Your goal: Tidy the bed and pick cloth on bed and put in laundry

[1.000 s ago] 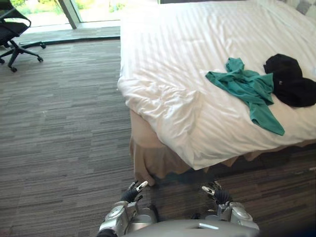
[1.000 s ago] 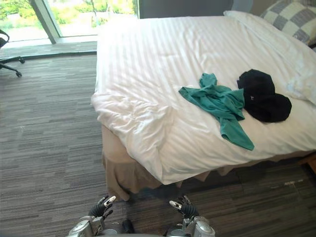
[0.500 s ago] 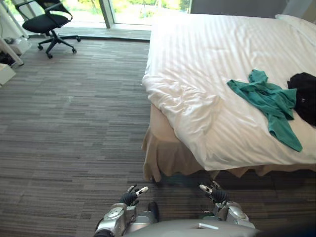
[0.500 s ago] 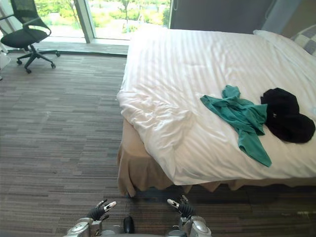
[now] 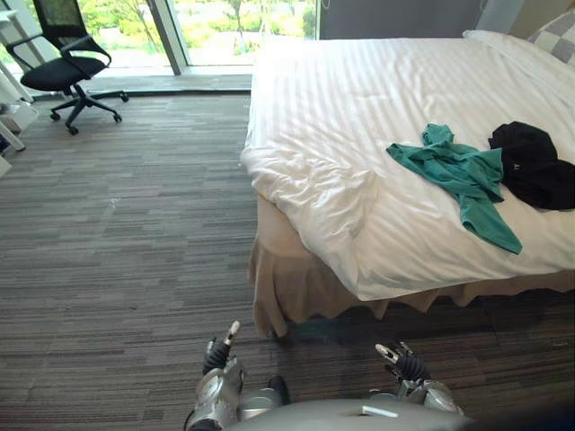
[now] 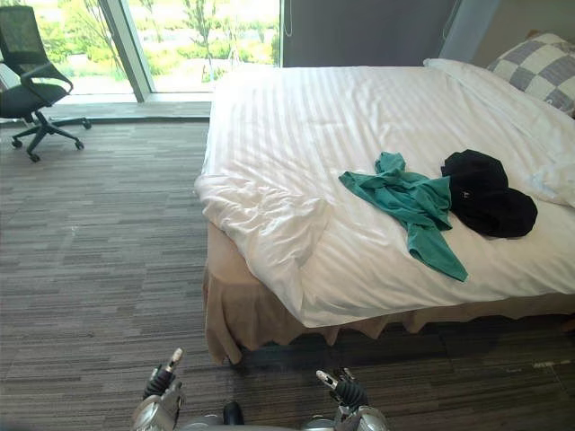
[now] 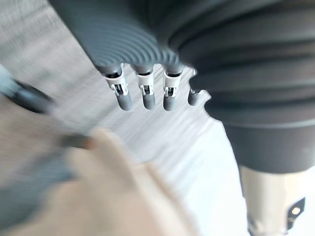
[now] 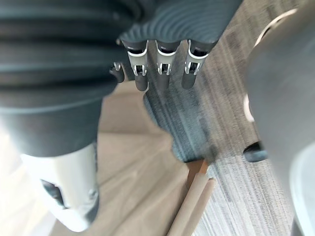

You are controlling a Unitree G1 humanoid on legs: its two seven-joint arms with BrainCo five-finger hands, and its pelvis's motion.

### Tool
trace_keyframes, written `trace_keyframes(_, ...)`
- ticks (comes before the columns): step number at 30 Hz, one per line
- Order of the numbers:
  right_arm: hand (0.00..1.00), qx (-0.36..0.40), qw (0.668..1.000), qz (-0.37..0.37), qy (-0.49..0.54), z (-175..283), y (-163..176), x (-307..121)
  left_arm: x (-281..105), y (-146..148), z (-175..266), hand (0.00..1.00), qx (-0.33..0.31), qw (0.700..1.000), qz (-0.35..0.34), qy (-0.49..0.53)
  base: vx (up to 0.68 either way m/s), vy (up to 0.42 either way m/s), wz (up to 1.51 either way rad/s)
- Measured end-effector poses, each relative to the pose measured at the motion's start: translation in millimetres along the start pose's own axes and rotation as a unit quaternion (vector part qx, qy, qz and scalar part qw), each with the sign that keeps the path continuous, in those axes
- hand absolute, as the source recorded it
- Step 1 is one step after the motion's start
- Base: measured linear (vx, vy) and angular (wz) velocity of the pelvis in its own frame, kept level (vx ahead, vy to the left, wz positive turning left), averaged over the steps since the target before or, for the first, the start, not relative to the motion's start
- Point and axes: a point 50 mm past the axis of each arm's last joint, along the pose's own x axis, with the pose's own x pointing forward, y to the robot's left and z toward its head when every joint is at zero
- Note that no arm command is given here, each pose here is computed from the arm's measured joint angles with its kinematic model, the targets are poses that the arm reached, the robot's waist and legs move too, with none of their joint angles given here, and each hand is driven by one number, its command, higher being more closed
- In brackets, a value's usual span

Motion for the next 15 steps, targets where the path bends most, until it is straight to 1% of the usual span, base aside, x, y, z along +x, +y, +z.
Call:
trace_keyframes(1,0.00,0.004,1.000,-0.003,0.002,-0.5,-1.9,-0.6,4.3,-0.1,18.5,0.00,-0.043,0.998,0.023,-0.045,0.15,-0.013,-0.13)
trace_keyframes(3,0.00,0.017,1.000,-0.011,0.006,-2.4,-6.2,-2.3,10.8,0.4,51.2,0.00,-0.099,0.985,0.073,-0.117,0.11,-0.017,-0.06)
trace_keyframes(4,0.00,0.019,1.000,-0.013,0.006,-2.7,-7.7,-3.0,12.4,0.3,60.0,0.00,-0.111,0.982,0.083,-0.132,0.08,-0.025,0.00)
trace_keyframes(5,0.00,0.021,1.000,-0.017,0.004,-3.5,-10.2,-4.6,15.4,0.4,79.9,0.00,-0.134,0.972,0.100,-0.166,0.06,-0.030,-0.01)
trace_keyframes(6,0.00,0.024,0.999,-0.020,0.004,-3.9,-11.7,-5.3,17.4,0.4,99.7,0.00,-0.140,0.963,0.113,-0.198,0.05,-0.033,-0.02)
trace_keyframes(7,0.00,0.024,0.999,-0.022,0.003,-3.6,-12.8,-5.6,18.2,0.3,110.3,0.00,-0.144,0.959,0.118,-0.214,0.04,-0.040,-0.03)
trace_keyframes(9,0.00,0.021,0.999,-0.035,0.004,-6.3,-19.0,-9.2,19.4,-8.6,144.3,0.00,-0.144,0.947,0.113,-0.265,0.03,-0.042,0.00)
trace_keyframes(10,0.00,0.018,0.999,-0.042,0.004,-7.6,-23.8,-11.7,19.1,-14.5,161.4,0.00,-0.134,0.943,0.103,-0.288,0.02,-0.035,0.00)
trace_keyframes(11,0.00,0.018,0.999,-0.045,0.005,-8.5,-25.3,-12.5,18.7,-16.4,168.3,0.00,-0.127,0.941,0.097,-0.297,0.05,-0.045,-0.01)
trace_keyframes(12,0.00,0.018,0.998,-0.052,0.008,-11.2,-28.9,-14.9,18.6,-24.3,183.2,0.00,-0.092,0.940,0.077,-0.319,0.06,-0.043,-0.01)
trace_keyframes(13,0.00,0.022,0.998,-0.056,0.008,-13.2,-31.7,-16.9,17.8,-33.7,195.0,0.00,-0.043,0.940,0.047,-0.336,0.06,-0.044,-0.01)
trace_keyframes(14,0.00,0.024,0.998,-0.057,0.008,-13.9,-32.5,-17.7,17.5,-37.2,197.9,0.00,-0.029,0.939,0.037,-0.340,0.05,-0.041,0.02)
trace_keyframes(15,0.00,0.031,0.998,-0.062,0.005,-15.4,-35.1,-19.8,16.2,-51.4,208.1,0.00,0.019,0.934,-0.001,-0.356,0.06,-0.039,0.02)
